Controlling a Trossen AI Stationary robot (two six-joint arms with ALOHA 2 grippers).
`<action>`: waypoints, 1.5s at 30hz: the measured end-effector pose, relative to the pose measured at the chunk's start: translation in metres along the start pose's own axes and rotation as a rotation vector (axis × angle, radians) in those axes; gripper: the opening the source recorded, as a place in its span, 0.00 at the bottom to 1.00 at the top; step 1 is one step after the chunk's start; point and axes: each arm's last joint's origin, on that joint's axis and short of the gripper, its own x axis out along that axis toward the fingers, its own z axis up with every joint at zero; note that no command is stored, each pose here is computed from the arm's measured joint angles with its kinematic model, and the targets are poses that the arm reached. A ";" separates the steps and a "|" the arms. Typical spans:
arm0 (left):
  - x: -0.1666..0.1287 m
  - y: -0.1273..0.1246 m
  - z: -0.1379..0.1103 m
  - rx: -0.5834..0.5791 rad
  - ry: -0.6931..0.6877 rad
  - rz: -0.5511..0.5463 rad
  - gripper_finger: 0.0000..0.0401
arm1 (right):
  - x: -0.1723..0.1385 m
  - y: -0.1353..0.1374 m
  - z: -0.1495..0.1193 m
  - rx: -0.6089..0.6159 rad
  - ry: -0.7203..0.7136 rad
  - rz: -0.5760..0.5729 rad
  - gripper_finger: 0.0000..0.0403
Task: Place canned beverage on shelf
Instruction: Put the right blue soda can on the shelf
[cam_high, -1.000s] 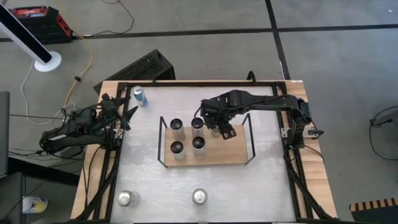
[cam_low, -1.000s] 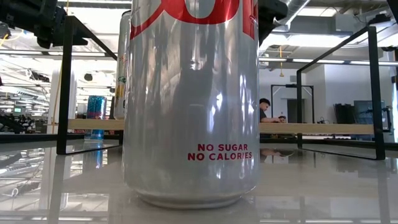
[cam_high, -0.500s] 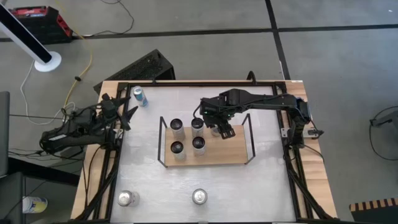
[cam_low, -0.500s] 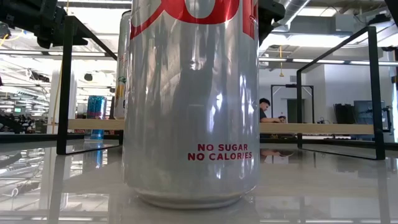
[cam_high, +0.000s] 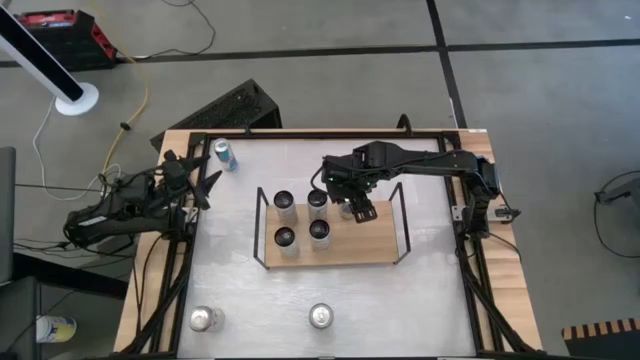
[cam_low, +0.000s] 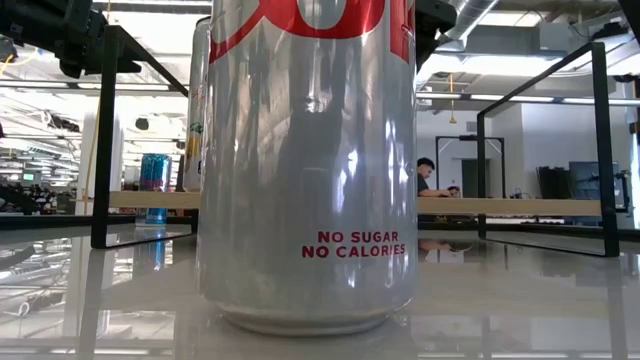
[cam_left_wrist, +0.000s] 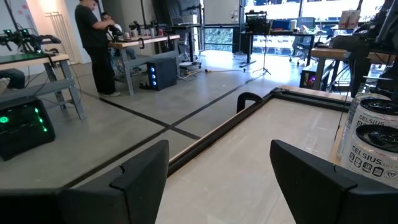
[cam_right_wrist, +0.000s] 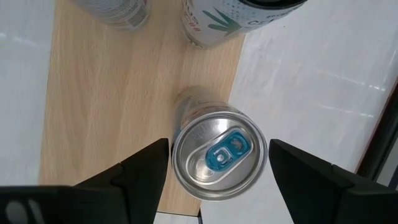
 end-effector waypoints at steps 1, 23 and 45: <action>0.000 0.000 0.000 0.000 0.000 0.000 0.66 | 0.000 0.000 0.000 0.000 0.000 0.000 0.75; 0.000 0.000 0.000 0.000 0.000 0.000 0.66 | 0.000 0.000 -0.001 0.080 0.005 0.003 0.75; 0.000 0.000 0.000 0.000 0.000 0.000 0.66 | -0.002 0.003 0.000 0.124 0.001 0.003 0.42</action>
